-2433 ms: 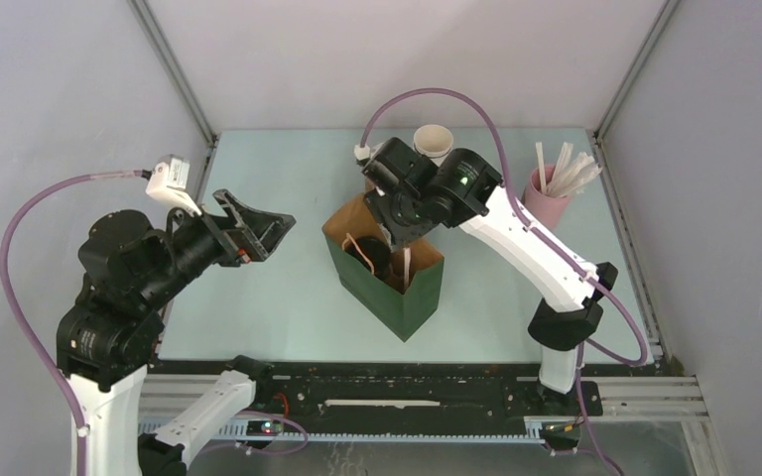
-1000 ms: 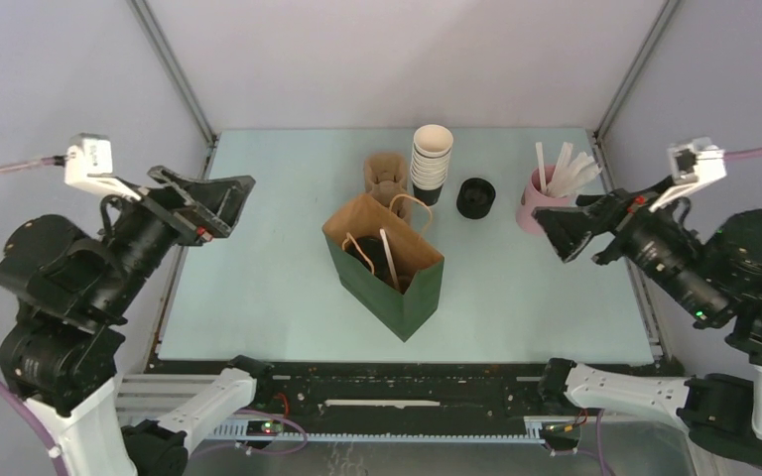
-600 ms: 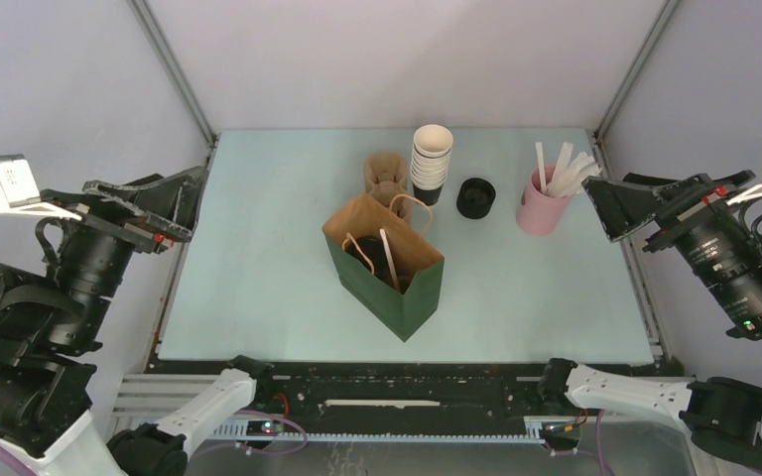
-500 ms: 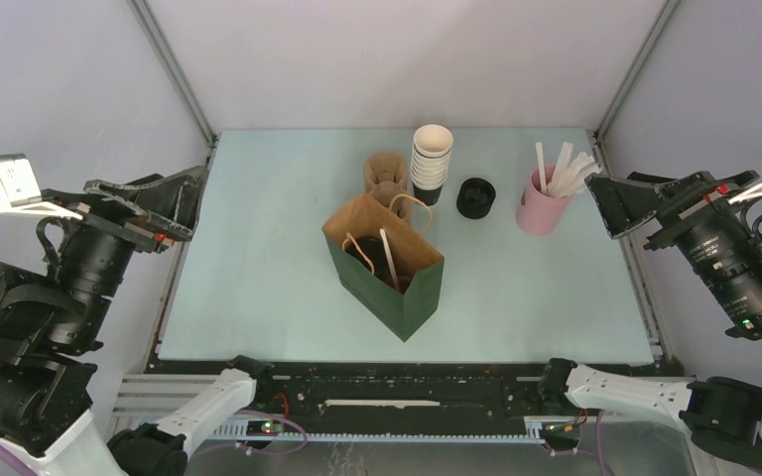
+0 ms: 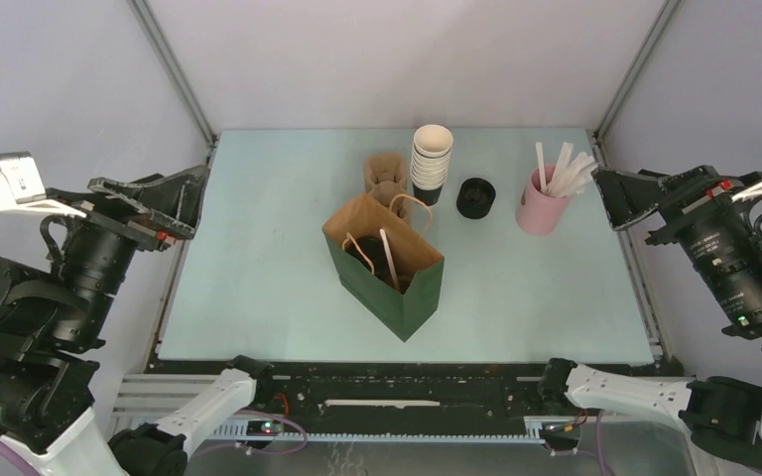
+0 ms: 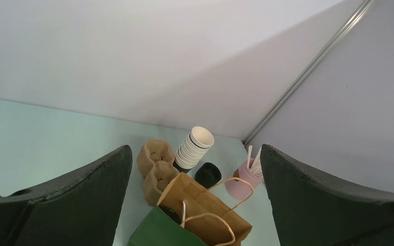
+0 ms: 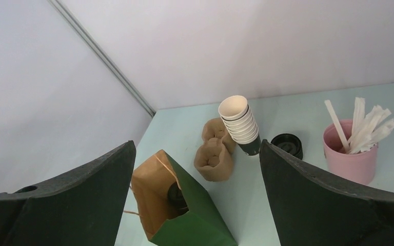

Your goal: Pack the takeout coffee

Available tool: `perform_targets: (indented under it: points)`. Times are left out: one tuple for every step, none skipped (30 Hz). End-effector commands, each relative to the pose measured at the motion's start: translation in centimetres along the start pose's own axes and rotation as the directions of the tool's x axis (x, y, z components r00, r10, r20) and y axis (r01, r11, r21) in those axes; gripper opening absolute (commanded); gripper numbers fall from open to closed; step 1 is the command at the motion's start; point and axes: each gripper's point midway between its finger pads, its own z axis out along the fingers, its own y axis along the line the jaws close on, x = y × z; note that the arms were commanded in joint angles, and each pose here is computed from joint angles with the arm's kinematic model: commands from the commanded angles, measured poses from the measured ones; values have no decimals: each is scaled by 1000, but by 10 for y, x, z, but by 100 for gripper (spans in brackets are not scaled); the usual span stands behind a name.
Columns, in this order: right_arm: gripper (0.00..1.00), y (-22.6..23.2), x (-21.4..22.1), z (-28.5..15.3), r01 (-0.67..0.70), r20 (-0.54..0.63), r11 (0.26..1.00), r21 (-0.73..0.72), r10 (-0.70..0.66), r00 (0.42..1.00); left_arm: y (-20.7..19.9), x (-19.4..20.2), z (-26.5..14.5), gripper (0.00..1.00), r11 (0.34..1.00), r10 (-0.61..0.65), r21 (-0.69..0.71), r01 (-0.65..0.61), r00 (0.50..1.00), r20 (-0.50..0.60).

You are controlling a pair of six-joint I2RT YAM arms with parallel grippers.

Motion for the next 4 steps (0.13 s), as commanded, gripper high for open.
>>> perform_targets:
  points:
    - [100, 6, -3, 5, 18, 16, 1000, -16, -17, 1000, 0, 0, 7, 100, 1000, 13, 0, -13, 1000, 4]
    - [100, 5, -3, 6, 24, 15, 1000, -7, -24, 1000, 0, 0, 8, 100, 1000, 14, -1, -14, 1000, 5]
    - [100, 1, -3, 6, 17, 16, 1000, 17, -17, 1000, 1, 0, 8, 100, 1000, 13, -2, -13, 1000, 4]
    - [100, 0, -2, 7, 24, 13, 999, 25, -25, 1000, 1, 1, 8, 100, 1000, 12, -2, -12, 1000, 4]
